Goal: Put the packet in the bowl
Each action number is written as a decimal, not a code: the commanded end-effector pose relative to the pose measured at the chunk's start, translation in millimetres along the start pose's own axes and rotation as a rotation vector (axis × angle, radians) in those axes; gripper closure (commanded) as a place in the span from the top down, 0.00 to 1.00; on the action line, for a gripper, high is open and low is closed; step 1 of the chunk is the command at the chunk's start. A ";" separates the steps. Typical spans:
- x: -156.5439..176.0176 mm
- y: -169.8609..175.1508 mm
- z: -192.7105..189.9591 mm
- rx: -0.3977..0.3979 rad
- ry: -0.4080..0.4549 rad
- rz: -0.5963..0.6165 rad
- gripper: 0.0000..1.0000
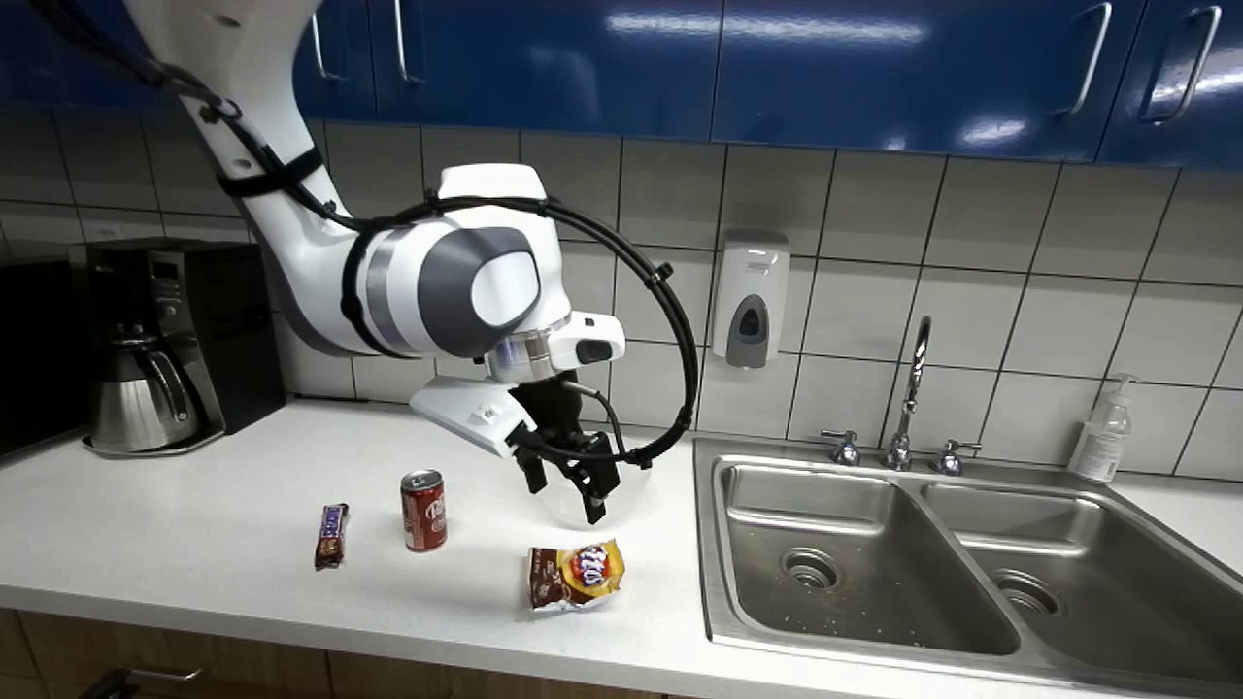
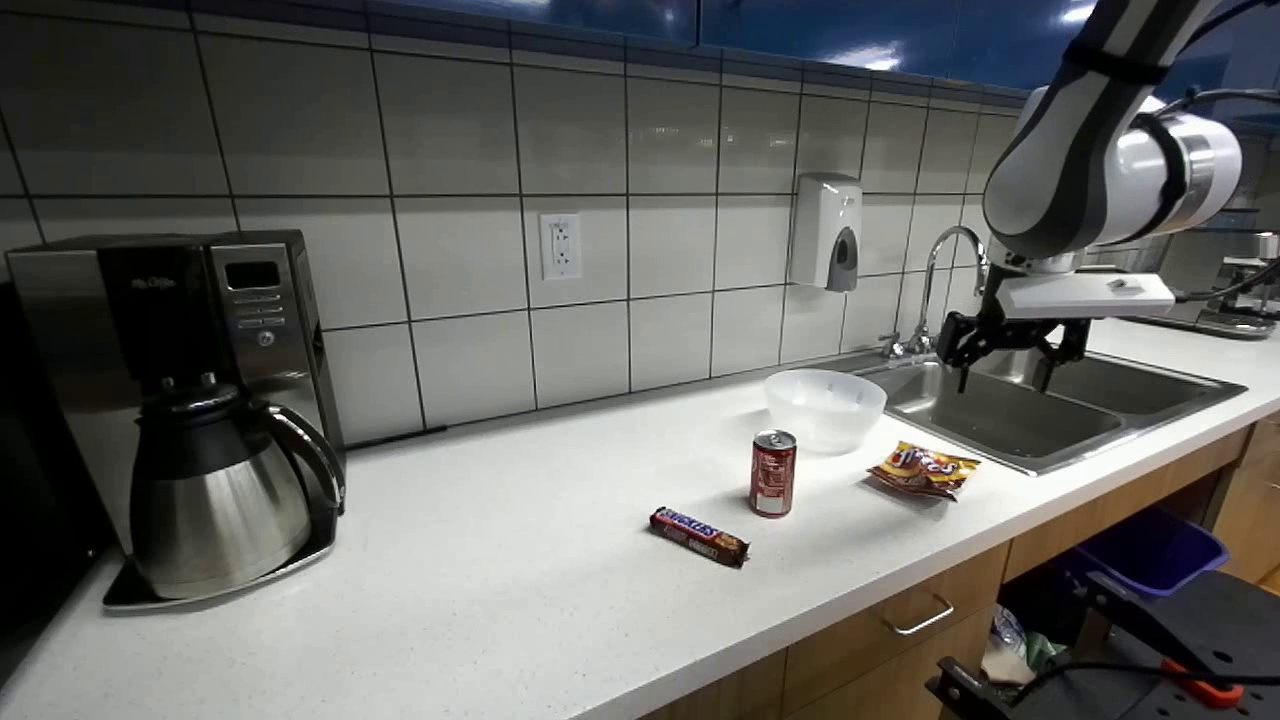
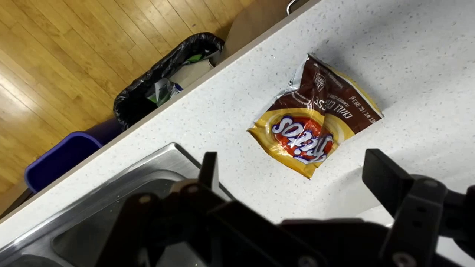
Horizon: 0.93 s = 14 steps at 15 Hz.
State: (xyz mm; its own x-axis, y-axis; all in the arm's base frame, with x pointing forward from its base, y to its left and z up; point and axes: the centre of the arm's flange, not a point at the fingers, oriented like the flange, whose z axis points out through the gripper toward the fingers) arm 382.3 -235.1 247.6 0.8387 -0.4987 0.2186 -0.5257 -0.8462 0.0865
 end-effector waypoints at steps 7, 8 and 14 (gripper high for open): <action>31.1 -37.0 83.0 -0.010 -0.035 0.021 1.00; 33.3 -38.3 90.1 -0.015 -0.039 0.025 1.00; 47.5 -43.4 120.5 -0.036 -0.056 0.040 1.00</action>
State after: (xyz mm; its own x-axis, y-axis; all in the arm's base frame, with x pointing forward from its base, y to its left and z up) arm 446.2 -234.2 148.4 0.8224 -0.5468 0.1568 -0.5643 -0.8190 0.1039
